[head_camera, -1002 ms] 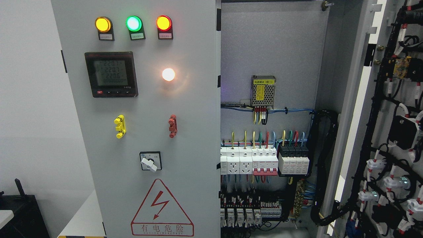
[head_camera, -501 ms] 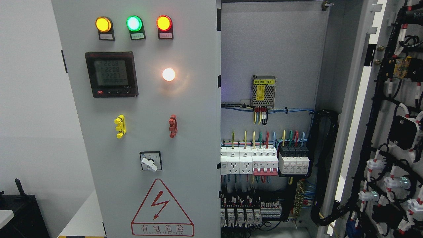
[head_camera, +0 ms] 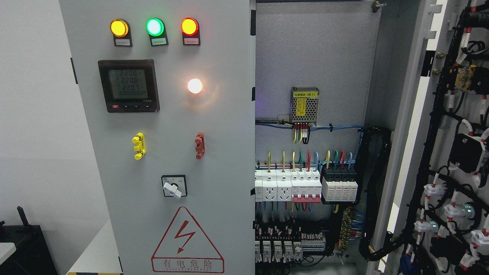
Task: Open door with both hands
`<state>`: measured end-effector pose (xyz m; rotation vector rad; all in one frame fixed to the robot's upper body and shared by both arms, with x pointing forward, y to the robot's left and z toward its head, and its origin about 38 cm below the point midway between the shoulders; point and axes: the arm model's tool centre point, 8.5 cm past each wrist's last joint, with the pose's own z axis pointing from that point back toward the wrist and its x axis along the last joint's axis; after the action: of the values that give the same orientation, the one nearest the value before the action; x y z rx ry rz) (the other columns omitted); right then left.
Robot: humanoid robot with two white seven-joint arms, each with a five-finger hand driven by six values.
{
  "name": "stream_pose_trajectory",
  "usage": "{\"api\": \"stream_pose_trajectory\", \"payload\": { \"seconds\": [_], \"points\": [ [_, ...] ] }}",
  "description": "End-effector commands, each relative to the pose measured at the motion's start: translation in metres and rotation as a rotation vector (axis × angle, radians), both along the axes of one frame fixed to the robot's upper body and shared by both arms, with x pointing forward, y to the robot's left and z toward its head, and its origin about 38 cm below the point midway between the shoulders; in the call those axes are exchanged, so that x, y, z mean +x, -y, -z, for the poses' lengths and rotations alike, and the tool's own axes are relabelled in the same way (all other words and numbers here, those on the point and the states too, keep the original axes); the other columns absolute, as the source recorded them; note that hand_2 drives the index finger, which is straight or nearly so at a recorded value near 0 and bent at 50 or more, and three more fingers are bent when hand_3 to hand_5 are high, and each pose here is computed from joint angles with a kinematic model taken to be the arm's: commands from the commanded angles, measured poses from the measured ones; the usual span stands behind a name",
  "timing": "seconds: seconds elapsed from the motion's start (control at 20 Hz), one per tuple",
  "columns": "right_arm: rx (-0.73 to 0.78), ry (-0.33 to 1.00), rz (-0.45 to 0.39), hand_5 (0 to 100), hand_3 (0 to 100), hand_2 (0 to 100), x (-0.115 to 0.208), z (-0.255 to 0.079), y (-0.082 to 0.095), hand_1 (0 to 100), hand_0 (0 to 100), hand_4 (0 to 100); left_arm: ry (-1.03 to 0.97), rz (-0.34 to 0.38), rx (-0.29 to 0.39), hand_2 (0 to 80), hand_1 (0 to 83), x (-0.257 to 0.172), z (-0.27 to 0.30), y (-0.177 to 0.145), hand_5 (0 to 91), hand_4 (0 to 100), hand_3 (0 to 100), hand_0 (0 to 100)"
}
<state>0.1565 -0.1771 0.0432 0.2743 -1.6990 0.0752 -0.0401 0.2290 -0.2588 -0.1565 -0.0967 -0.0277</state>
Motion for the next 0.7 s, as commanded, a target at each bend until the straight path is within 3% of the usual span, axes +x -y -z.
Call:
{"api": "stream_pose_trajectory", "payload": {
  "seconds": [0.0, 0.65],
  "points": [
    [0.002, 0.079, -0.065, 0, 0, 0, 0.036, -0.020, -0.013, 0, 0, 0, 0.002, -0.001, -0.002, 0.0, 0.0, 0.001, 0.000, 0.001, 0.0, 4, 0, 0],
    [-0.030, 0.158, -0.102, 0, 0, 0, 0.114, -0.041, -0.023, 0, 0, 0, 0.002, -0.001, -0.002, 0.0, 0.0, 0.001, 0.000, 0.001, 0.0, 4, 0, 0]
  ]
}}
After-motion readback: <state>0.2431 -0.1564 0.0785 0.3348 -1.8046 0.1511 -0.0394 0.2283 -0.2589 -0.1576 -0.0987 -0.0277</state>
